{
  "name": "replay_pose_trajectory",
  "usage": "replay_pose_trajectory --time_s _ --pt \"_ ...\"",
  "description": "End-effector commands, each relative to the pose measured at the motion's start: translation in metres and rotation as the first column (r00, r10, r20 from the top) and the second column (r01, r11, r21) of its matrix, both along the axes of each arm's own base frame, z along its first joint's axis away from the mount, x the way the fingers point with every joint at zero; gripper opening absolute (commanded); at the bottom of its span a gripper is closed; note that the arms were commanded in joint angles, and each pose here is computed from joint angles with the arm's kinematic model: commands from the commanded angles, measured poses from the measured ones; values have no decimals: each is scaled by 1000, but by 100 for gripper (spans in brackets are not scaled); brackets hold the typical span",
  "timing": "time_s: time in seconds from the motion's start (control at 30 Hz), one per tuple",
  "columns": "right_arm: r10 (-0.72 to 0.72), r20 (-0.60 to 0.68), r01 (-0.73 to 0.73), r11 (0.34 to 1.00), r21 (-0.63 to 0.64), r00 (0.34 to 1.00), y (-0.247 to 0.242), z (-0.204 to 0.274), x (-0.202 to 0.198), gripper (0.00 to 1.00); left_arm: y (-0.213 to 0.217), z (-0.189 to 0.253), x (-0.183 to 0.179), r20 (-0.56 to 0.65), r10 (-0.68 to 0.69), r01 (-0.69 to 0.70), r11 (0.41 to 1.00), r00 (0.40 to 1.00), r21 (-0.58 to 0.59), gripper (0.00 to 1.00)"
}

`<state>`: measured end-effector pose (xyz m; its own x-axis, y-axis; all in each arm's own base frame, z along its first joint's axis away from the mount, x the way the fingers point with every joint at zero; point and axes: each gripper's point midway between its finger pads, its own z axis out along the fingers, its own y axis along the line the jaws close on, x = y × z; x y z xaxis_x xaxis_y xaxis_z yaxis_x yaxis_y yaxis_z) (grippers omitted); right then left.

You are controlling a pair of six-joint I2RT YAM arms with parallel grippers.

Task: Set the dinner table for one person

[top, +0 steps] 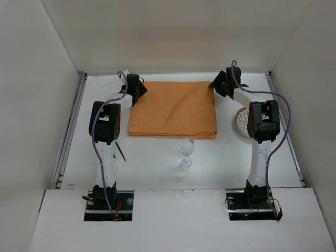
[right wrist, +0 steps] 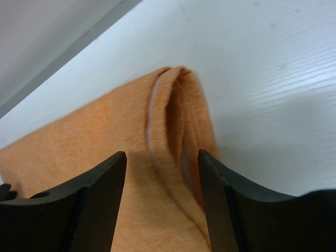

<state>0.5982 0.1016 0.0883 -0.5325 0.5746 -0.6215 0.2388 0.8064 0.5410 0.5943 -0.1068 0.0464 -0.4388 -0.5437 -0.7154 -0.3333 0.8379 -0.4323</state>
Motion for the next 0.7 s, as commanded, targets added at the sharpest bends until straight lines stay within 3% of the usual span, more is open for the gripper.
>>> replay_pose_trajectory --time_s 0.0,0.03,0.17,0.27,0.47,0.53,0.6,0.67 --pt "12 -28 -10 998 66 1000 1 3 2 62 9 0 4 -11 28 -28 998 1000 -54 47" --pt "29 -25 -27 997 76 999 5 2 3 59 12 0 5 -8 34 -35 998 999 -55 46" --pt "63 -13 -59 982 181 998 10 2 9 18 19 5 10 14 59 -58 996 998 -66 46" --pt "-9 2 9 984 178 1000 -9 9 20 7 22 7 12 20 72 -71 996 997 -63 46" --pt "-68 47 62 991 118 997 -33 21 55 8 23 0 19 16 78 -77 995 997 -61 46" --pt "-85 15 83 992 97 996 -38 13 60 21 23 2 18 19 79 -78 995 997 -63 46" --pt "-104 0 104 992 73 995 -44 8 57 41 23 12 17 37 80 -77 995 996 -68 47" --pt "-132 5 132 990 41 991 -52 12 49 51 23 27 16 67 83 -78 994 994 -71 49"
